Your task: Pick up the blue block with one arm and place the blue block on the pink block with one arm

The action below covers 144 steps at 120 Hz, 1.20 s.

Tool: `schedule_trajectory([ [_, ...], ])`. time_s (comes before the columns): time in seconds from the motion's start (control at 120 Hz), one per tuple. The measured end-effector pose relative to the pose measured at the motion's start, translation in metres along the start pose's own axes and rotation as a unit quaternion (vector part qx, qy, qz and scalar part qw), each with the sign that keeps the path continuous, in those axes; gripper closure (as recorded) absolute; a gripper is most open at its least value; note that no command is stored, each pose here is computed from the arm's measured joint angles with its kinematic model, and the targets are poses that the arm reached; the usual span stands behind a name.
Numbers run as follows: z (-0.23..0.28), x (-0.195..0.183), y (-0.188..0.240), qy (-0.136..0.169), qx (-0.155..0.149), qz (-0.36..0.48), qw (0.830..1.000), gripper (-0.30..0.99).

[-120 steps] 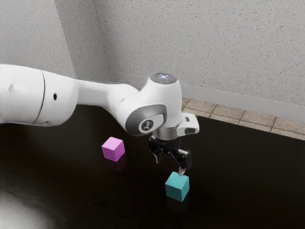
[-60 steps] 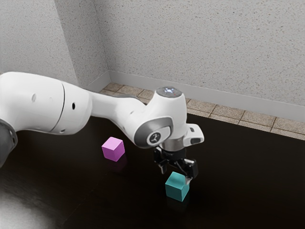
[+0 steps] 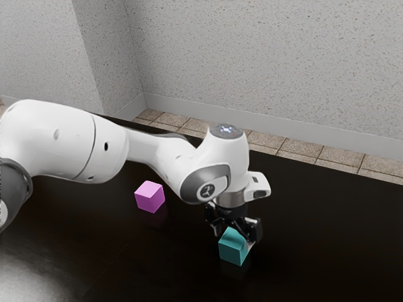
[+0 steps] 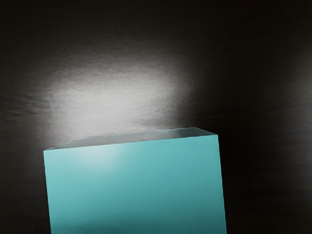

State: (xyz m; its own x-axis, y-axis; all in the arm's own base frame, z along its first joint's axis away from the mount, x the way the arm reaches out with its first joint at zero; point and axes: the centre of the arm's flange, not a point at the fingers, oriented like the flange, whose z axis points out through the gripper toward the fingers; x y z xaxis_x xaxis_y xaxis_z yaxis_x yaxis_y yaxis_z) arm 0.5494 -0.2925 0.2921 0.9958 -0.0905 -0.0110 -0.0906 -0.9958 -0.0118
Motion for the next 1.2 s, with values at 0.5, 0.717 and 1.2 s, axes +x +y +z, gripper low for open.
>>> schedule_trajectory([
  [0.5,0.017,0.007,-0.011,0.0,0.004,-0.006,1.0,0.0],
  [0.717,0.018,0.009,-0.009,0.009,0.001,0.001,1.0,0.0],
  [1.2,0.017,0.01,-0.004,0.019,-0.004,0.01,1.0,0.24],
])
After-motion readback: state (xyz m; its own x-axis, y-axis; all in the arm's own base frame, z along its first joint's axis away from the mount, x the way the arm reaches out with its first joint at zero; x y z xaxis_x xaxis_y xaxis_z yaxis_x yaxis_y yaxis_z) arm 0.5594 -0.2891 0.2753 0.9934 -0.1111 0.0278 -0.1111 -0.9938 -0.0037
